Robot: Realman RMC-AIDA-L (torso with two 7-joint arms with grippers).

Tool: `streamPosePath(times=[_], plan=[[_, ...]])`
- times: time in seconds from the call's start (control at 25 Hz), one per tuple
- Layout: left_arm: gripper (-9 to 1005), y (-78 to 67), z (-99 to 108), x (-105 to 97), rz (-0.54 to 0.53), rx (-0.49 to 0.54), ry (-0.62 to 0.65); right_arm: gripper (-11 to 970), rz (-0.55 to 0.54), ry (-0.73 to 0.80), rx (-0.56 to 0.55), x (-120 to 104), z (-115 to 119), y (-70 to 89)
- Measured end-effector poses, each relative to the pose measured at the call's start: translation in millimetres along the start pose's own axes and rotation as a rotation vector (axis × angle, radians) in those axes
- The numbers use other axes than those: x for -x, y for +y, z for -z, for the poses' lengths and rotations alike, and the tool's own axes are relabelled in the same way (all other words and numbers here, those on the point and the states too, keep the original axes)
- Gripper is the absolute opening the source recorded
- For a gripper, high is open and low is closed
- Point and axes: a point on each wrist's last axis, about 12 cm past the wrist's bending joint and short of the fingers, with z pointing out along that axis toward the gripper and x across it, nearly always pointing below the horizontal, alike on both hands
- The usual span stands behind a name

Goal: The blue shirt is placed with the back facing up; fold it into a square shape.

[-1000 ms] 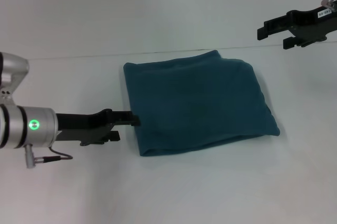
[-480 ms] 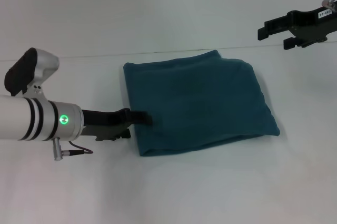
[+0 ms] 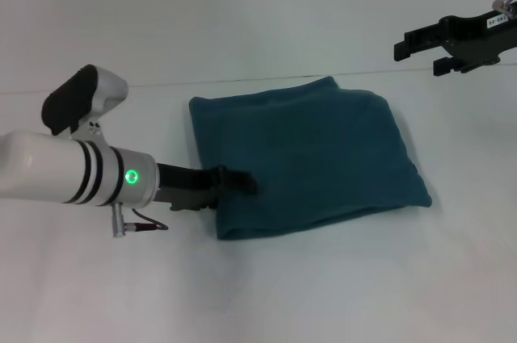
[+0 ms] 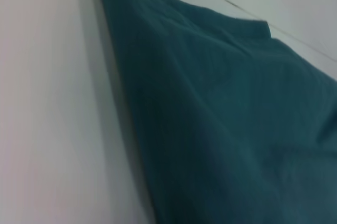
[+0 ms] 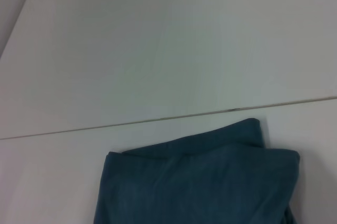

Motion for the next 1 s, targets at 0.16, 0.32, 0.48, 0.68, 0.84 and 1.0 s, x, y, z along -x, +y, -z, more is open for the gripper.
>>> streamPosePath(times=[0.16,0.32,0.48,0.68,0.84,1.0], plan=[[681,-3.8,-1.8,1.8,-0.027,0.011,0.008,906,-0.003,-0.004,0.002,0.3,-0.1,0.1],[521,-5.0,-2.1,1.1,-0.029,0.007,0.012,905,-0.003,-0.003,0.004,0.2,-0.6,0.6],[406,-7.3,-0.8,-0.1,-0.04,-0.007,0.021,904,-0.003,-0.002,0.006,0.3,-1.1,1.3],[281,-14.5,7.7,-3.5,-0.066,-0.057,0.044,902,-0.004,-0.003,0.007,0.3,-1.0,1.1],[173,-16.4,17.5,-9.3,-0.076,-0.099,0.084,901,-0.011,-0.007,0.009,0.0,-0.5,0.0],[42,-10.0,23.7,-13.7,-0.057,-0.11,0.085,900,-0.013,-0.008,0.012,-0.4,-1.2,0.3]])
